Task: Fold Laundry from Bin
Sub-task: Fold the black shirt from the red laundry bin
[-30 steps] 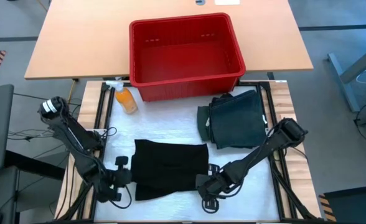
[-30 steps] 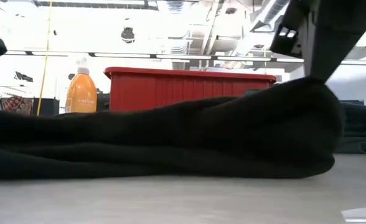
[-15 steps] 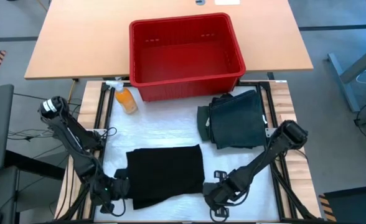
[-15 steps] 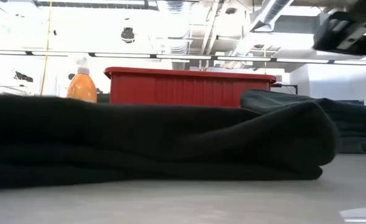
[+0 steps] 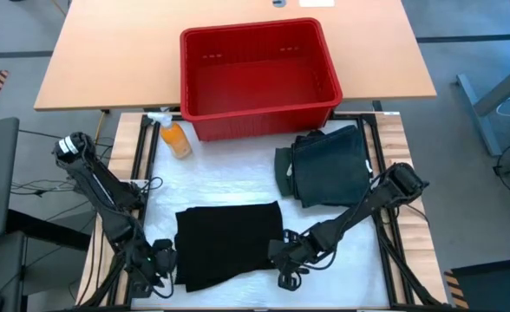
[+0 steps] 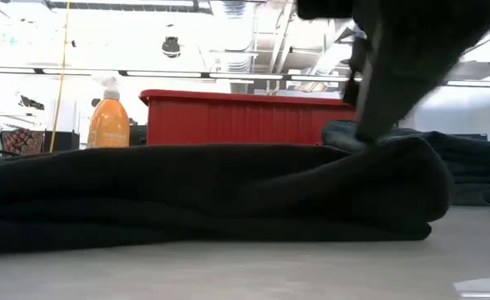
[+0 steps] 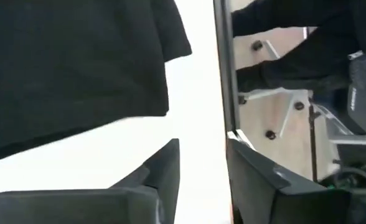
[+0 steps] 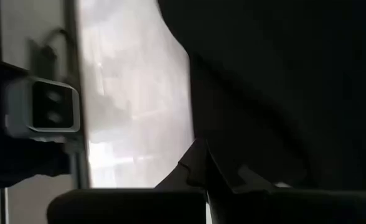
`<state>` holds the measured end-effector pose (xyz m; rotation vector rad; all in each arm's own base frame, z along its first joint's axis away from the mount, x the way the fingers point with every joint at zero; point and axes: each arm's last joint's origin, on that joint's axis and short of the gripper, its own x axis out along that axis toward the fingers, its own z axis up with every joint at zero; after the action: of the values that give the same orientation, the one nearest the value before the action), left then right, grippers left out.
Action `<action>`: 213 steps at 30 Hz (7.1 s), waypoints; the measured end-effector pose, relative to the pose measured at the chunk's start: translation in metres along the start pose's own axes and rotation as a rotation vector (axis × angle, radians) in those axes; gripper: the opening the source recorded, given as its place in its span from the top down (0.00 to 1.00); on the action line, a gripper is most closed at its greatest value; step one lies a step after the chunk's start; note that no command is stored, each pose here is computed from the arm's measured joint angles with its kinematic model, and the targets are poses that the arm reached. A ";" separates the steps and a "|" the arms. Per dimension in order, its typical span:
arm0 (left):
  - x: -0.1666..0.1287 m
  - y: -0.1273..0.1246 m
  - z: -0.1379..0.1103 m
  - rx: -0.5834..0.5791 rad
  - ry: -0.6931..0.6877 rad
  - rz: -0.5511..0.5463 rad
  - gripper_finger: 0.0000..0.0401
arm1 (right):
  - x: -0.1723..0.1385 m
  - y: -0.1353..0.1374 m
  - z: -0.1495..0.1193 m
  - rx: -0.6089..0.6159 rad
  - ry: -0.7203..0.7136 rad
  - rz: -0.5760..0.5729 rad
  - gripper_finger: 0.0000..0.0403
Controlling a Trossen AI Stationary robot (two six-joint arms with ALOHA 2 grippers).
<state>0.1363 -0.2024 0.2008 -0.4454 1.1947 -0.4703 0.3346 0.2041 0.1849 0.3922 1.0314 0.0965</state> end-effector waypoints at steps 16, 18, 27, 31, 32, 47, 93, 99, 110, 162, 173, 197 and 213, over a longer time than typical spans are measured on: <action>-0.052 0.127 0.121 0.131 -0.718 0.395 0.71 | 0.016 -0.017 -0.017 0.122 -0.072 -0.036 0.96; -0.055 0.144 0.140 0.147 -0.780 0.328 0.72 | 0.016 -0.017 -0.017 0.122 -0.075 -0.039 0.96; -0.015 0.181 0.198 0.273 -0.732 0.167 0.75 | 0.016 -0.020 -0.014 0.130 -0.079 -0.046 0.96; 0.003 0.201 0.225 0.247 -0.673 0.209 0.77 | 0.016 -0.020 -0.014 0.155 -0.076 -0.047 0.96; 0.006 0.207 0.231 0.228 -0.655 0.230 0.77 | 0.016 -0.020 -0.015 0.160 -0.074 -0.047 0.96; 0.009 0.247 0.253 0.089 -0.522 0.399 0.84 | 0.022 -0.016 -0.053 0.341 -0.020 -0.070 0.96; 0.003 0.217 0.213 0.103 -0.144 0.519 0.85 | -0.001 -0.009 -0.053 0.311 -0.053 -0.067 0.96; -0.020 0.207 0.218 0.110 -0.223 0.585 0.85 | -0.012 -0.005 -0.049 0.346 -0.078 -0.034 0.96; -0.041 0.134 0.210 0.267 -0.399 0.358 0.85 | -0.096 -0.017 -0.040 0.632 -0.398 -0.172 0.78; 0.051 0.134 0.178 0.074 -0.509 0.319 0.55 | -0.071 -0.057 -0.053 0.625 -0.489 -0.046 0.93; 0.087 0.162 0.237 0.067 -0.631 0.164 0.55 | -0.167 -0.018 -0.023 0.454 -0.443 0.016 0.92; -0.021 0.159 0.253 0.309 -0.018 0.233 0.55 | -0.098 -0.002 0.035 0.275 -0.137 -0.028 0.92; -0.028 0.177 0.127 0.027 -0.531 0.079 0.55 | -0.120 -0.008 0.041 0.262 -0.064 -0.111 0.93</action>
<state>0.2679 -0.0311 0.1619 -0.4615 0.6892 -0.2738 0.3065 0.1540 0.2987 0.5711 1.0034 -0.1520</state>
